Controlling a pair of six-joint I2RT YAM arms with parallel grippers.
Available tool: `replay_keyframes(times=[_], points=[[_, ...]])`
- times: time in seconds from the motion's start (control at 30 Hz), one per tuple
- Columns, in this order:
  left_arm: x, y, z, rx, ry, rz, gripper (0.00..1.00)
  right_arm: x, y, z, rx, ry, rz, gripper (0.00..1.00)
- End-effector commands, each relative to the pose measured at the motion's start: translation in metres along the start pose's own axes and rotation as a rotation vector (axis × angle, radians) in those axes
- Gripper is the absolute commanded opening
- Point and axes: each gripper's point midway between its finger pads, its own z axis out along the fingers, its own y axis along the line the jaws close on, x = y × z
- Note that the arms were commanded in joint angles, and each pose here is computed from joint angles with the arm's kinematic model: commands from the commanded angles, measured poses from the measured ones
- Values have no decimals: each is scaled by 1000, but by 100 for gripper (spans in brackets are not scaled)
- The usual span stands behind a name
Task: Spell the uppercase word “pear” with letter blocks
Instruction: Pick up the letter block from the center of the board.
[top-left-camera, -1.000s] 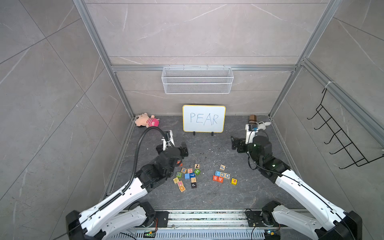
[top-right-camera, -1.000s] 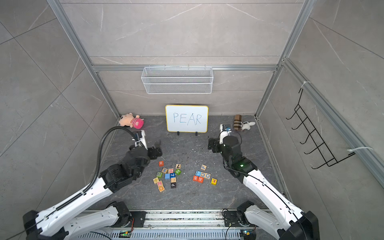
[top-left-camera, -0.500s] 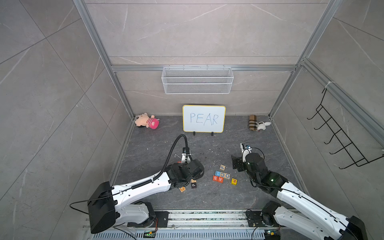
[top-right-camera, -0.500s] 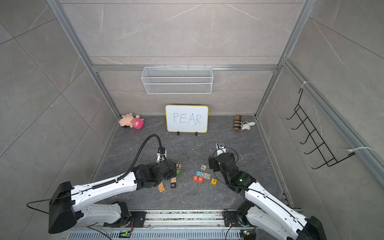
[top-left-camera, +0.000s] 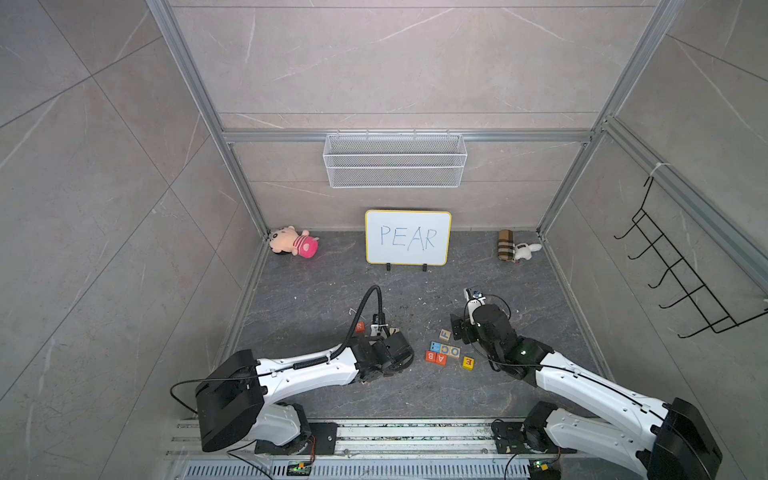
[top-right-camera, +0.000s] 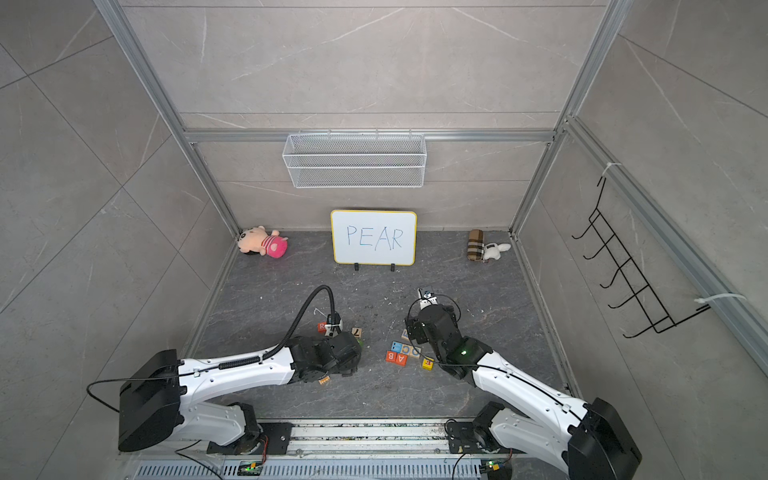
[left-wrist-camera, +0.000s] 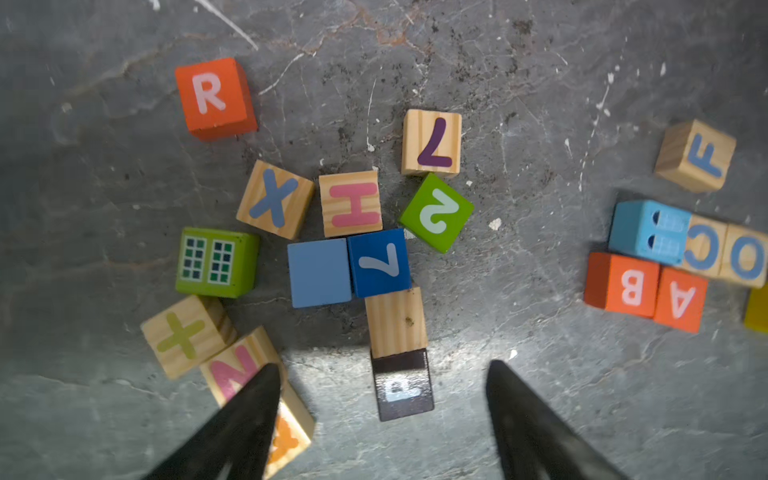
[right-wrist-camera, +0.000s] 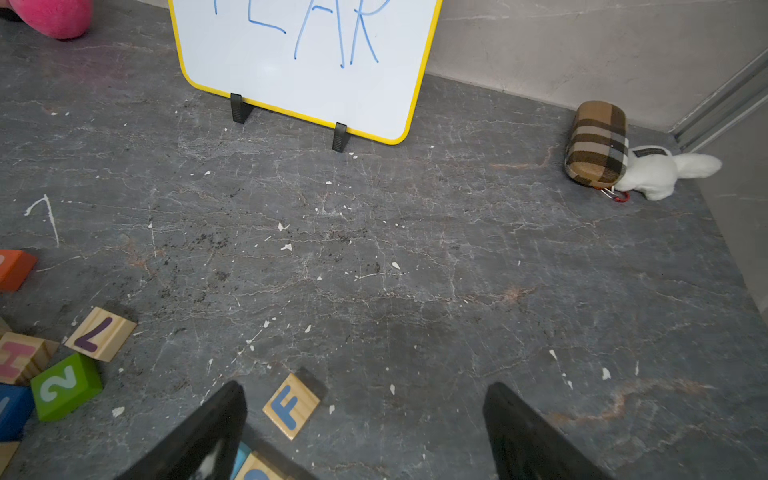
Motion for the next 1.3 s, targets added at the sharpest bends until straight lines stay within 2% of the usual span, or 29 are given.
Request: replay_keyframes(times=[0.0, 0.17, 0.23, 0.33, 0.43, 0.57, 0.7, 0.77, 0.83, 0.93, 1.2, 1.27], points=[[1, -8, 3, 31, 10, -21, 69, -9, 3, 2, 9, -27, -18, 92], [7, -8, 12, 14, 33, 4, 67, -9, 24, 1, -87, -58, -49, 92], [10, -10, 17, 7, 51, 12, 59, -7, 39, -2, -157, -67, -69, 92], [14, -10, 19, -3, 72, 14, 58, 0, 71, -10, -342, -83, -125, 92], [19, -9, 24, 5, 97, 3, 58, 8, 84, -14, -421, -68, -128, 93], [26, -9, 31, 14, 138, -8, 58, 13, 87, -18, -457, -65, -110, 93], [29, -5, 33, -2, 161, -27, 55, 19, 115, -44, -680, -93, -137, 94], [33, -4, 34, -4, 176, -34, 54, 25, 131, -59, -806, -66, -146, 97], [34, -4, 35, -2, 182, -38, 54, 33, 139, -65, -873, -8, -129, 99], [37, -5, 39, -4, 203, -38, 53, 45, 144, -68, -914, 43, -107, 99], [38, -2, 44, -7, 220, -50, 50, 42, 135, -65, -860, 10, -127, 99], [38, -3, 45, -4, 223, -46, 46, 42, 136, -63, -857, 16, -131, 99]])
